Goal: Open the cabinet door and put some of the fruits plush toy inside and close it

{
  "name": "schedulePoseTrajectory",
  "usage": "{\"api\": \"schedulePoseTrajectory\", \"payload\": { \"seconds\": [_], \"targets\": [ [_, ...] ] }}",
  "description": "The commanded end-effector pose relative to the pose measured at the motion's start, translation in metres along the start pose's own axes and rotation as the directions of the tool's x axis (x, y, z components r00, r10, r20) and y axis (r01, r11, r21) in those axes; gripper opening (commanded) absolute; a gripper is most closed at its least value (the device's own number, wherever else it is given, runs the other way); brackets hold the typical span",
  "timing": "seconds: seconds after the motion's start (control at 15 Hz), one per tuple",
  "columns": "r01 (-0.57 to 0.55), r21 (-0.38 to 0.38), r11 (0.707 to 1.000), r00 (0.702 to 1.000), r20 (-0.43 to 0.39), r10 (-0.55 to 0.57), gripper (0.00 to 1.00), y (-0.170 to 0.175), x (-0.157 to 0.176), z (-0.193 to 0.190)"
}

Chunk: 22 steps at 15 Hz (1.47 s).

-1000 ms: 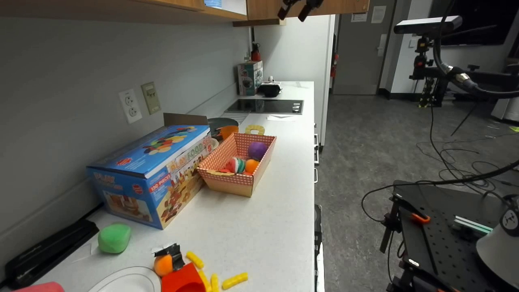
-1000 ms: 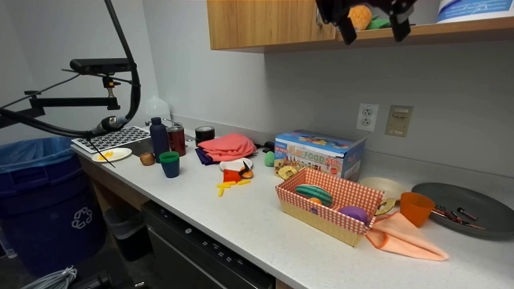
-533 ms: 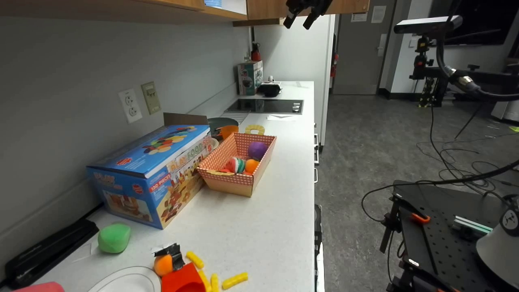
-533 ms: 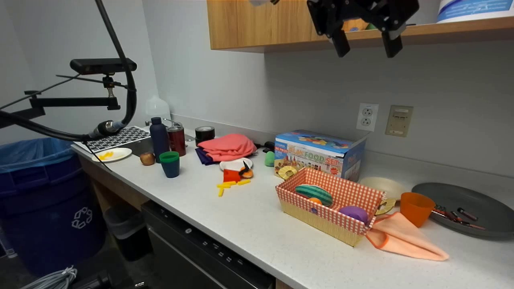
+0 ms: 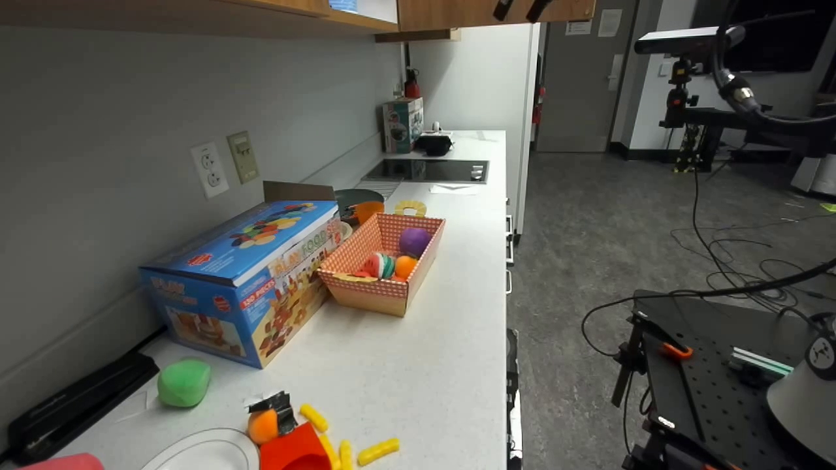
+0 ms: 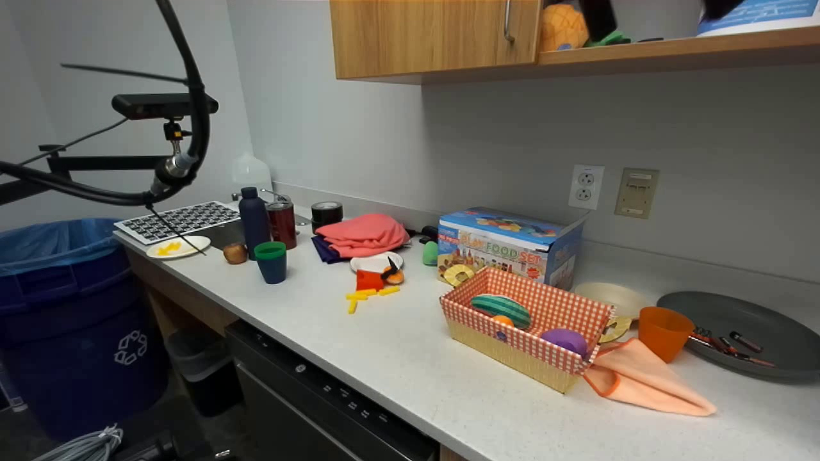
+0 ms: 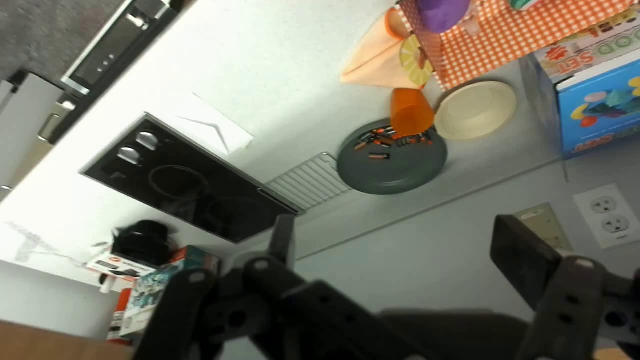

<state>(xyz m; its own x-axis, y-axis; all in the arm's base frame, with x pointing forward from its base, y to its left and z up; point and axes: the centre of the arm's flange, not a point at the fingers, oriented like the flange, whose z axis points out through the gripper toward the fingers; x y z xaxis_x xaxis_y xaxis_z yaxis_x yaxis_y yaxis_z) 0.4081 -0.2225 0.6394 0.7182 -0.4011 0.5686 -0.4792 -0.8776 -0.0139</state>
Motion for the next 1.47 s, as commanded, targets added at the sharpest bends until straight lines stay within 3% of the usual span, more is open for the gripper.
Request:
{"api": "schedulePoseTrajectory", "payload": {
  "seconds": [0.0, 0.47, 0.73, 1.0, 1.07, 1.2, 1.4],
  "targets": [
    [-0.109, -0.069, 0.992, 0.994, 0.008, 0.110, 1.00, 0.064, -0.003, -0.051],
    [-0.350, -0.154, 0.924, 0.936, -0.039, 0.349, 1.00, 0.162, -0.015, -0.091],
    [-0.517, -0.233, 0.824, 0.855, -0.190, 0.482, 1.00, 0.200, -0.009, -0.100],
    [-0.648, -0.254, 0.718, 0.753, -0.351, 0.556, 1.00, 0.210, -0.007, -0.104],
    [-0.595, -0.229, 0.771, 0.799, -0.279, 0.533, 1.00, 0.213, -0.012, -0.105],
    [-0.626, -0.235, 0.744, 0.773, -0.315, 0.551, 1.00, 0.214, -0.010, -0.104],
    [-0.633, -0.234, 0.738, 0.767, -0.319, 0.557, 1.00, 0.212, -0.009, -0.103]
  ]
}}
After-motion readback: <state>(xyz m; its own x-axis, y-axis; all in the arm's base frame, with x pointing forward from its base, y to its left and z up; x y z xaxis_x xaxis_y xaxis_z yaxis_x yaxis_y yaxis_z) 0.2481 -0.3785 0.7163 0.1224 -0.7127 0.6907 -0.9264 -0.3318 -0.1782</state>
